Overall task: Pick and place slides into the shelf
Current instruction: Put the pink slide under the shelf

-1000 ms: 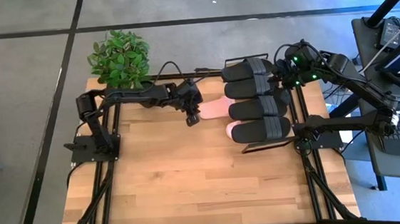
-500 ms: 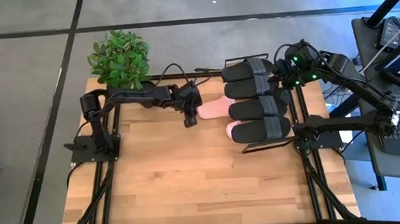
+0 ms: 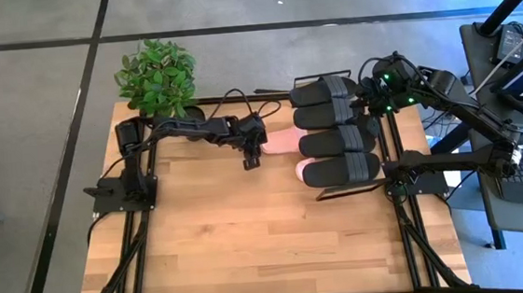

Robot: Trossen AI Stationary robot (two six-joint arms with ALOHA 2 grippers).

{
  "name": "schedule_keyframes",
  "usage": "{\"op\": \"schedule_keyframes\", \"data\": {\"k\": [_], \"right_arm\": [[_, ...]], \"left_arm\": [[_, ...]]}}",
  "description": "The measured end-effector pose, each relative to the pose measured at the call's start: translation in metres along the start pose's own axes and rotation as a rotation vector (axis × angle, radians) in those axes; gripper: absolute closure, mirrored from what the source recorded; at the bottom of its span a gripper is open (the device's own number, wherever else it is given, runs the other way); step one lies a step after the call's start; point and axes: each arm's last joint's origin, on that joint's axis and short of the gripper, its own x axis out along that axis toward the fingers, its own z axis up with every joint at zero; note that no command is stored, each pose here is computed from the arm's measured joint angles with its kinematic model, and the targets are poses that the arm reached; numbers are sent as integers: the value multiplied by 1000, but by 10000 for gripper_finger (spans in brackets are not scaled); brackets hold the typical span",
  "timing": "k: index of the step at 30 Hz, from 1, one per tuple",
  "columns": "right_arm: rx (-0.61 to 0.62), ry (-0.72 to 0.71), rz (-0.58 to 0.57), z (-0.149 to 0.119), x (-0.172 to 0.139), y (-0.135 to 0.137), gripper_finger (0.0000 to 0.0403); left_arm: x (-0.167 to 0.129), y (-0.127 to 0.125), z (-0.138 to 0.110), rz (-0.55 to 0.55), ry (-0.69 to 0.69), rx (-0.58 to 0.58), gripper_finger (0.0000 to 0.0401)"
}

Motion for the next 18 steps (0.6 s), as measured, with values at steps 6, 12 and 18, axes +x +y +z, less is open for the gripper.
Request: {"op": "schedule_keyframes", "data": {"k": [6,12,18], "right_arm": [[0,0,0,0,0,0,128],[0,0,0,0,0,0,128],[0,0,0,0,0,0,128]], "left_arm": [[5,0,0,11,-9,1,298],[12,-2,6,18,-74,6,298],[16,-3,10,24,-117,2,298]]}}
